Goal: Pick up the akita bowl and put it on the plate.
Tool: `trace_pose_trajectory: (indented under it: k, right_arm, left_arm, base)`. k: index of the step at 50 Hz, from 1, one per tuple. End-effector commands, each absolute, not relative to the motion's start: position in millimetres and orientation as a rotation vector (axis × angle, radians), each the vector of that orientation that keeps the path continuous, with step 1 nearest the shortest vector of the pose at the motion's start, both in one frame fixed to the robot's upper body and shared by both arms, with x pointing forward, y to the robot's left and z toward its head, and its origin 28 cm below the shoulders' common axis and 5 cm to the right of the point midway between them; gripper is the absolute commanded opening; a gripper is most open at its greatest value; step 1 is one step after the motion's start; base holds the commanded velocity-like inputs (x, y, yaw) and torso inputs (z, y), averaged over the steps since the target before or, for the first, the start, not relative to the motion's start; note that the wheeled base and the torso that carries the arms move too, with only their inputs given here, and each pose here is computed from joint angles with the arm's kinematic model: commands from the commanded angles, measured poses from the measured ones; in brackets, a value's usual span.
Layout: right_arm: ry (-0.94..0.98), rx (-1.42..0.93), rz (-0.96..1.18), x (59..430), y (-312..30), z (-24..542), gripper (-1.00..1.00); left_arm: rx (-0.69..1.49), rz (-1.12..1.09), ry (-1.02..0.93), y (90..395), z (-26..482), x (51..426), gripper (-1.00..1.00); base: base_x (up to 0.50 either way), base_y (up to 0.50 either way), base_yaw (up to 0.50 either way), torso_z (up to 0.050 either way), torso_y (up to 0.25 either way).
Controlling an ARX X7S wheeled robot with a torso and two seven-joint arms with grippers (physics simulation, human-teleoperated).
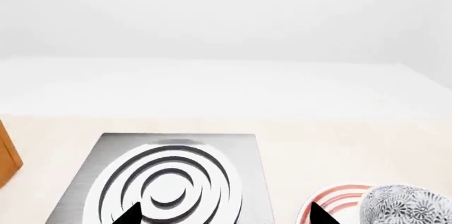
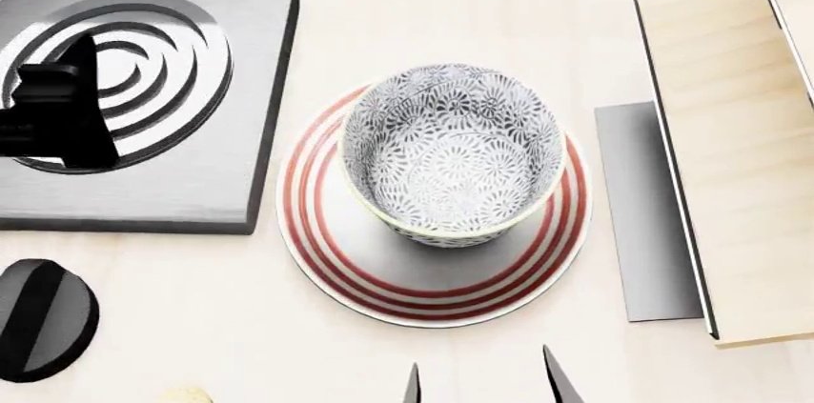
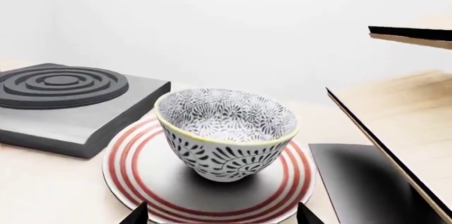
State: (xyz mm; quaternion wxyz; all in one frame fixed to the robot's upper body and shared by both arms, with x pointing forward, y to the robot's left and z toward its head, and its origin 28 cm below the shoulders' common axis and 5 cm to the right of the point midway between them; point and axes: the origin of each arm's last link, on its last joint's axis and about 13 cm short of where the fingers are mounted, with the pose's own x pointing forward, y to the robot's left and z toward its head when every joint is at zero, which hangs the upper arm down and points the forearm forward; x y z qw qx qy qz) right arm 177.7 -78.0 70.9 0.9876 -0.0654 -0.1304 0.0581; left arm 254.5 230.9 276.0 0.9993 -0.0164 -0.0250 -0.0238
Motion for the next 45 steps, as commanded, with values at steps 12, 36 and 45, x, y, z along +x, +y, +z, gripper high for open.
trace_pose_trajectory:
  k: [12,36,45]
  right_arm:
    - [-0.365,-0.187,0.044,167,-89,105,1.0]
    - [-0.529,-0.251,-0.053,140,-102,159,1.0]
    - [-0.602,-0.257,-0.089,128,-111,169,1.0]
  left_arm:
    - [-0.003,0.015,-0.117,248,252,216,1.0]
    - [0.011,0.004,-0.229,248,240,168,1.0]
    - [0.071,-0.021,-0.322,239,242,143,1.0]
  base:
    - [0.0,0.0,0.0,0.0,0.0]
    - [0.0,0.0,0.0,0.0,0.0]
    - [0.0,0.0,0.0,0.0,0.0]
